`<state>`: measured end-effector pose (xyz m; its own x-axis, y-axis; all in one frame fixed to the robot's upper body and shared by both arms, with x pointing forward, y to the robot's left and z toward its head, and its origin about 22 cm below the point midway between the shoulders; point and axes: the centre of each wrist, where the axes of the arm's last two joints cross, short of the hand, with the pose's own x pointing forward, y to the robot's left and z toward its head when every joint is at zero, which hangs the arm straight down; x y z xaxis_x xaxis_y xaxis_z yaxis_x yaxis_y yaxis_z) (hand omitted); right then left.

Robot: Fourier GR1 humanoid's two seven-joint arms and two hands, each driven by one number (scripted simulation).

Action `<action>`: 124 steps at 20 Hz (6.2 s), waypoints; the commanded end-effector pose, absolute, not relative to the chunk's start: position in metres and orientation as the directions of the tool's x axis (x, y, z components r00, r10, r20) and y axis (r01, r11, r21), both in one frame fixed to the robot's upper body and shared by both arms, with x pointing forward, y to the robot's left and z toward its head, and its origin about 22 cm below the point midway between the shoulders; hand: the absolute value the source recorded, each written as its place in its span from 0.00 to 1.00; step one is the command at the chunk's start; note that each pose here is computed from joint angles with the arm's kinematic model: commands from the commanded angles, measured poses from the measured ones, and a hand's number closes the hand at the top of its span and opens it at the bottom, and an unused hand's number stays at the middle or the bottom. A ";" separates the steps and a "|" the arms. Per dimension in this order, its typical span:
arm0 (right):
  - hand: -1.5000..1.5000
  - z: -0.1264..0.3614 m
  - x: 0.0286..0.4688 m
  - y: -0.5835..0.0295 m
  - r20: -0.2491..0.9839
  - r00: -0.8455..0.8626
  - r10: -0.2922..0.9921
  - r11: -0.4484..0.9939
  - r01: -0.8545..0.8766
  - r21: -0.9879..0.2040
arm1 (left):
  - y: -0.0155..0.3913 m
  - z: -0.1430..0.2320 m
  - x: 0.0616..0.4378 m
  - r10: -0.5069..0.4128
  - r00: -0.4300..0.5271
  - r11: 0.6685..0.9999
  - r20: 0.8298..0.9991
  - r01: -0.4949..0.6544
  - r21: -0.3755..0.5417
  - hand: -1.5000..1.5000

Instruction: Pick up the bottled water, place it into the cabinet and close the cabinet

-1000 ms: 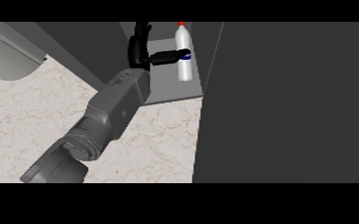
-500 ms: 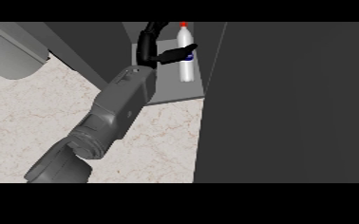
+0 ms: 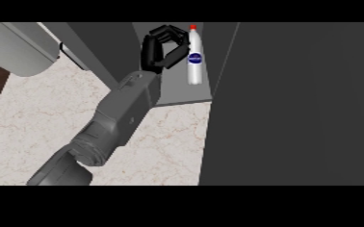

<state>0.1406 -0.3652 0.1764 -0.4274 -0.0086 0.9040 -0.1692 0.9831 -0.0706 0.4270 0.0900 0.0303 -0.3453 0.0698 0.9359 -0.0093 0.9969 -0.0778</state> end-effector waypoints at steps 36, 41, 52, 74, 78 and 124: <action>1.00 0.215 0.102 -0.301 0.918 -0.392 0.061 0.876 -0.419 -0.237 | 0.169 -0.053 0.237 0.426 -0.138 0.868 0.894 0.339 -0.362 0.00; 1.00 0.204 0.100 -0.279 0.942 -0.336 -0.017 0.843 -0.511 -0.167 | 0.241 -0.051 0.211 0.359 -0.184 0.912 0.915 0.278 -0.302 0.00; 1.00 0.200 0.113 -0.230 0.954 -0.259 -0.148 0.742 -0.668 -0.066 | 0.317 -0.025 0.171 0.206 -0.268 0.967 0.941 0.203 -0.153 0.00; 1.00 0.206 0.163 -0.032 0.965 -0.184 -0.187 0.663 -0.748 -0.015 | 0.350 0.039 0.151 0.206 -0.281 0.954 0.937 0.273 -0.128 0.00; 1.00 0.208 0.189 -0.003 0.970 -0.130 -0.205 0.713 -0.699 0.056 | 0.352 0.060 0.159 0.227 -0.286 0.950 0.931 0.276 -0.147 0.00; 0.00 0.195 0.398 -0.076 0.978 -0.193 -0.084 0.852 -0.523 -0.030 | 0.344 0.090 0.139 0.202 -0.293 0.956 0.935 0.265 -0.124 0.00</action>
